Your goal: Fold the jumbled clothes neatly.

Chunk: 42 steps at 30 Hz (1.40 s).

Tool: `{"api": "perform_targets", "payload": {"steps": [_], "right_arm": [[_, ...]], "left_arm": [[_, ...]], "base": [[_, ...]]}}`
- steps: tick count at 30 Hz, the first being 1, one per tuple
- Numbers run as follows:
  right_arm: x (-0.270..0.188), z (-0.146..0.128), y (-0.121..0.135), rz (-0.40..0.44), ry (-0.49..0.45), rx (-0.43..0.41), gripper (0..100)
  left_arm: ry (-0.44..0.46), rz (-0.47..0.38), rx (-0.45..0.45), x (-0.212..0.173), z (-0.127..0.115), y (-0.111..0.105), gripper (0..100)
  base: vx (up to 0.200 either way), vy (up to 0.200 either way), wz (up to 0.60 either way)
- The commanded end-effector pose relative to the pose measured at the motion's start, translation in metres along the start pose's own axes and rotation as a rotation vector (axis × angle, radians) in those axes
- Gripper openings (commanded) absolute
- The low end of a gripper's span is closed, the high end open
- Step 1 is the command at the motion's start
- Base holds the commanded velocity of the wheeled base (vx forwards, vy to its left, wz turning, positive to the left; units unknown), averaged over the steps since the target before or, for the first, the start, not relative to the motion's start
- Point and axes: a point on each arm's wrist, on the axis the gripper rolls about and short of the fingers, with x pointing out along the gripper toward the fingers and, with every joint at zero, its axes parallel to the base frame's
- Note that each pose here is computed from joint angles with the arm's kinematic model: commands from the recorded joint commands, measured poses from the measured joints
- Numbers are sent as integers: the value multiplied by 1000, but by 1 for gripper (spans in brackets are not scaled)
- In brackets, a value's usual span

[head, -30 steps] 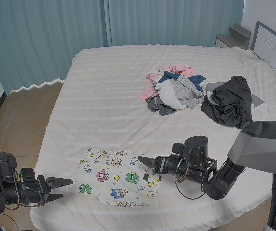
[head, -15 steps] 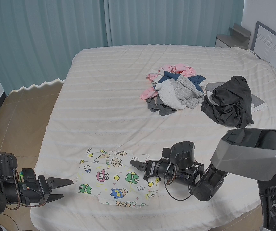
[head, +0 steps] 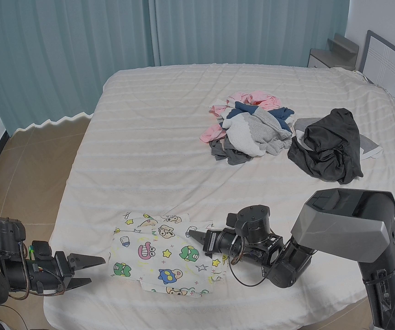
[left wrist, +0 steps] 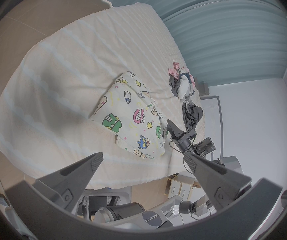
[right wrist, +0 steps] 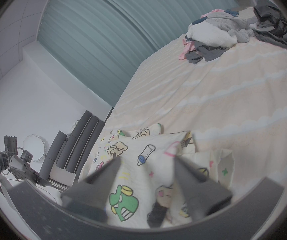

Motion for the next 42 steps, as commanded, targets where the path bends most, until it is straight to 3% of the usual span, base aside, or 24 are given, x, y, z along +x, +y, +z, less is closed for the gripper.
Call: {"api": "perform_targets", "payload": {"steps": [1,17,25,26,42], "right_arm": [[2,0,-4,-11,-8,3,0],[-5,21,-31,-86,-71,30,0],[-4,17,-29,-84,-62,26,0],[-5,17,-29,-87,-57,27,100],[-62,30,-25,-137,-40,41,100]], "left_arm": [[1,1,-1,0,0,0,100],[1,1,-1,0,0,0,100],[1,1,-2,0,0,0,100],[1,1,-2,0,0,0,100],[-31,-15,3,-2,5,-4,100]], "base": [[0,0,0],[0,0,0],[0,0,0],[0,0,0],[0,0,0]]}}
